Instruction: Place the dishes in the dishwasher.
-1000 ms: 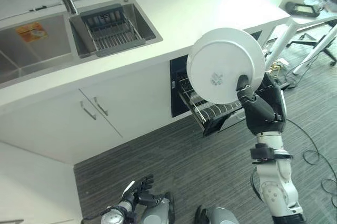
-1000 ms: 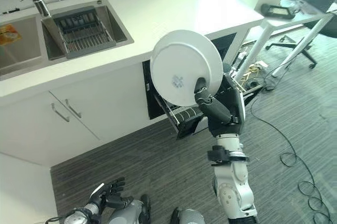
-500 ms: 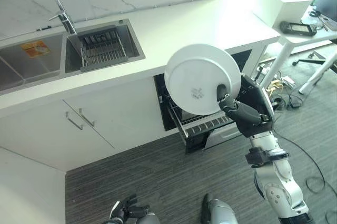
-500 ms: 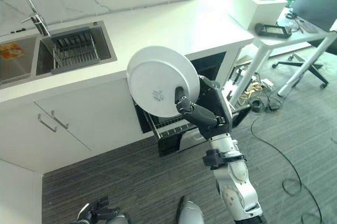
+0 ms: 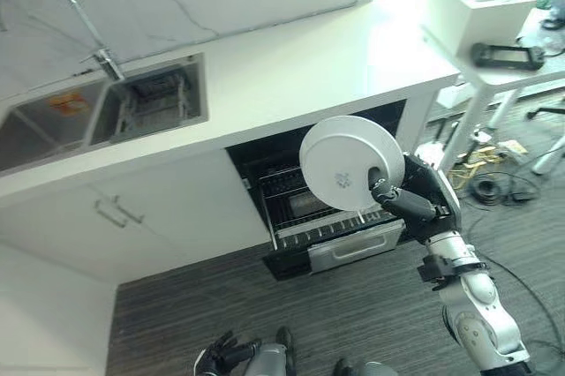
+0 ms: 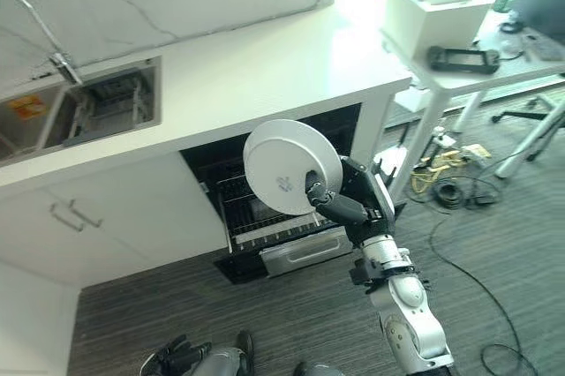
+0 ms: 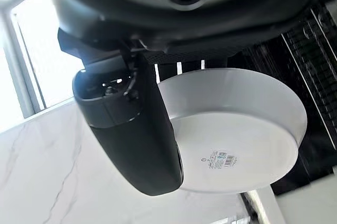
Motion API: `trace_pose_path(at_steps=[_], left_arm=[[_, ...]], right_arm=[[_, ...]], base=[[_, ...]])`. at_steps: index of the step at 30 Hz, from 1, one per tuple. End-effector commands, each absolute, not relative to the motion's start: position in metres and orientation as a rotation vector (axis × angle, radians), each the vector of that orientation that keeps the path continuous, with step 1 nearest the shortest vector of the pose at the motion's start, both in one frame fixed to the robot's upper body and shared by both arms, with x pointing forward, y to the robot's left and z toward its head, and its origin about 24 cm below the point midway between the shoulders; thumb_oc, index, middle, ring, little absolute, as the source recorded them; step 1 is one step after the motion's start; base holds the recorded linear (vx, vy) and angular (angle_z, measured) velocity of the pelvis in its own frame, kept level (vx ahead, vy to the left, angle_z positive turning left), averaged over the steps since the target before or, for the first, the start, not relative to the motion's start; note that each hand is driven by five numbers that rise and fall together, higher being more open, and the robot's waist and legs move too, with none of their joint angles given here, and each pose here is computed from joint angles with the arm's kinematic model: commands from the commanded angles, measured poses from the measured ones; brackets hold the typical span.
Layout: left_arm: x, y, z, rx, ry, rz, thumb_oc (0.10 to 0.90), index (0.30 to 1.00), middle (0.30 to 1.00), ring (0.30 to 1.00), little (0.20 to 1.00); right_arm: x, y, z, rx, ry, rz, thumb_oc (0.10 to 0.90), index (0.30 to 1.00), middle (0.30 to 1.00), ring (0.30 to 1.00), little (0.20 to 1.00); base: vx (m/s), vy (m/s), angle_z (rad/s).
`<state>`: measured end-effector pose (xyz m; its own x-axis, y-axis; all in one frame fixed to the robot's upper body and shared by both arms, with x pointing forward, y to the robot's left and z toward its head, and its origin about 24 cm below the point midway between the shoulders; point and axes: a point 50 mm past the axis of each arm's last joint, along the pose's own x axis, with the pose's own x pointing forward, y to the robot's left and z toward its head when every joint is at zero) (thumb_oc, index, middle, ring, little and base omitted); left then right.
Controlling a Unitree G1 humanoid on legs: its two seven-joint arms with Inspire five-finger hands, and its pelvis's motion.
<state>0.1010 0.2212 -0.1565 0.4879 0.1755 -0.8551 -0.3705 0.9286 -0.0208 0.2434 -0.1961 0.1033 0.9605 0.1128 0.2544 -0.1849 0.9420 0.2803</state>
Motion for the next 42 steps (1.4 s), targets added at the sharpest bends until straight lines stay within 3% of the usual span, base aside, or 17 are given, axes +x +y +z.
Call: trace_pose_path(at_steps=[1, 8, 22, 31, 37, 42], left_arm=[[0.08, 0.245, -0.156, -0.051, 1.093, 0.283, 0.8, 0.9, 0.9, 0.9, 0.9], [0.082, 0.252, -0.154, 0.023, 1.115, 0.267, 0.8, 0.9, 0.9, 0.9, 0.9], [0.057, 0.247, -0.16, -0.036, 1.192, 0.308, 0.8, 0.9, 0.9, 0.9, 0.9], [0.051, 0.24, -0.162, -0.042, 1.191, 0.288, 0.8, 0.9, 0.9, 0.9, 0.9], [0.058, 0.244, -0.16, -0.014, 1.166, 0.275, 0.8, 0.9, 0.9, 0.9, 0.9], [0.06, 0.245, -0.159, 0.003, 1.157, 0.264, 0.8, 0.9, 0.9, 0.9, 0.9]], right_arm=[[0.237, -0.185, 0.172, 0.378, -0.643, 0.236, 0.4, 0.3, 0.3, 0.3, 0.3], [0.245, -0.185, 0.156, 0.384, -0.594, 0.126, 0.4, 0.3, 0.3, 0.3, 0.3], [0.247, -0.22, 0.142, 0.199, -0.466, -0.02, 0.4, 0.3, 0.3, 0.3, 0.3], [0.246, -0.234, 0.143, -0.153, -0.47, -0.114, 0.4, 0.3, 0.3, 0.3, 0.3], [0.246, -0.223, 0.139, -0.543, -0.519, -0.132, 0.4, 0.3, 0.3, 0.3, 0.3], [0.247, -0.218, 0.136, -0.687, -0.565, -0.127, 0.4, 0.3, 0.3, 0.3, 0.3]], base=[[0.14, 0.231, 0.07], [0.2, 0.199, 0.03], [0.14, -0.202, 0.37], [0.04, -0.073, 0.14], [0.0, -0.002, 0.02], [0.0, 0.0, 0.0]])
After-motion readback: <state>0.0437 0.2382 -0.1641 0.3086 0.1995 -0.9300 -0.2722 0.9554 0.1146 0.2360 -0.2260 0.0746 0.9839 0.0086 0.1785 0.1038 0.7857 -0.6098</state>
